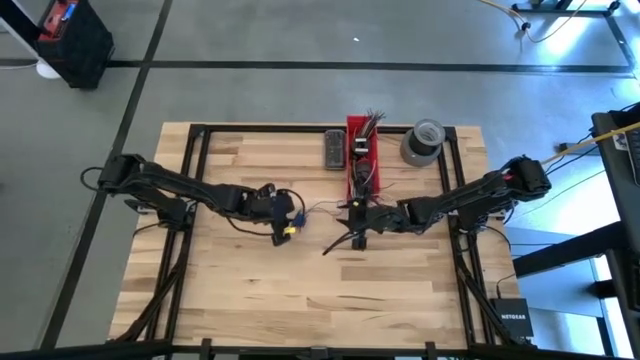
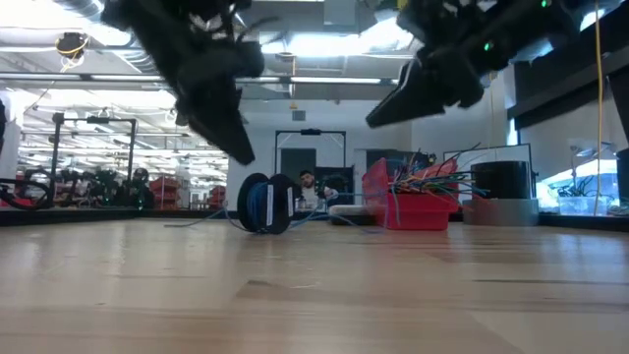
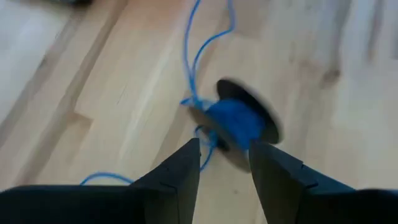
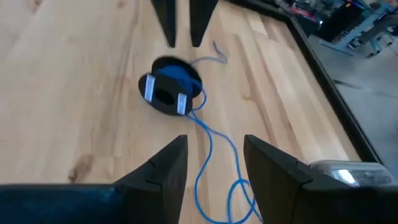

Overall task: Coil cords
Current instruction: Coil the blue wire into the black spool

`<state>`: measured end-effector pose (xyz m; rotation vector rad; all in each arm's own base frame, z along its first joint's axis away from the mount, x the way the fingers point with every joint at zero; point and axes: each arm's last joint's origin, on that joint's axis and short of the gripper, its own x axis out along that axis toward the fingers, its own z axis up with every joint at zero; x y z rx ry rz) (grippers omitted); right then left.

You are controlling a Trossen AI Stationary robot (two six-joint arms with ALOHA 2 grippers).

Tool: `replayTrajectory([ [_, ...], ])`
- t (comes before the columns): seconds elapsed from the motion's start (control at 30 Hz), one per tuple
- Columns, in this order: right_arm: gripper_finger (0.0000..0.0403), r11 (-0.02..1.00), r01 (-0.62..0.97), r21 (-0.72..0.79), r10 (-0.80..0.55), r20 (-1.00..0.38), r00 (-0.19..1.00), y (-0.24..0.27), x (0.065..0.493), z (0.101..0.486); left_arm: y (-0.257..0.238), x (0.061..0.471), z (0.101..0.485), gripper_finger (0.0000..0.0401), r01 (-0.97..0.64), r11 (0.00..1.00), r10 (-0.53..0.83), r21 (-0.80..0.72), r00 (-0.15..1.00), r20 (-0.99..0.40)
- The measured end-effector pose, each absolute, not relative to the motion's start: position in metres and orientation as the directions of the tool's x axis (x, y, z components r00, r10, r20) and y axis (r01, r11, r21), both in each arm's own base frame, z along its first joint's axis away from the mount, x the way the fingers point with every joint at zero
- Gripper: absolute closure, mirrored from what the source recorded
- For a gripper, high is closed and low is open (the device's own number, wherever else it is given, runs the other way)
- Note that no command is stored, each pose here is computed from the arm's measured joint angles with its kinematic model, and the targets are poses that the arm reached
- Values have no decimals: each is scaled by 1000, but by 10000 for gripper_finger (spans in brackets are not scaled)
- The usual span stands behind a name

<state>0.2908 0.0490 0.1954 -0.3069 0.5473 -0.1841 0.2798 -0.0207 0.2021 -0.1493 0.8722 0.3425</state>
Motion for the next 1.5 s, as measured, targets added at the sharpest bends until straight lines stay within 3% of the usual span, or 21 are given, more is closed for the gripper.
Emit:
replayTrajectory([
  [0.3, 242, 917, 107, -383, -296, -478, 827, 50, 299, 183, -14, 272, 174, 274, -399, 914, 233, -74, 664, -711],
  [0.67, 242, 918, 106, -383, -298, -486, 822, 50, 299, 182, -22, 271, 184, 274, -371, 920, 193, -131, 716, -671],
  [1.0, 242, 920, 111, -375, -297, -487, 821, 50, 299, 182, -18, 278, 159, 276, -400, 914, 234, -68, 656, -718],
  [1.1, 242, 920, 108, -377, -298, -492, 818, 50, 298, 181, -18, 278, 157, 297, -376, 926, 239, -31, 647, -724],
  [1.3, 242, 918, 104, -383, -297, -490, 820, 50, 298, 181, -18, 278, 157, 385, -313, 949, 239, 31, 654, -718],
  [1.5, 242, 917, 102, -386, -298, -492, 818, 50, 298, 181, -18, 280, 159, 393, -284, 957, 241, 58, 673, -699],
])
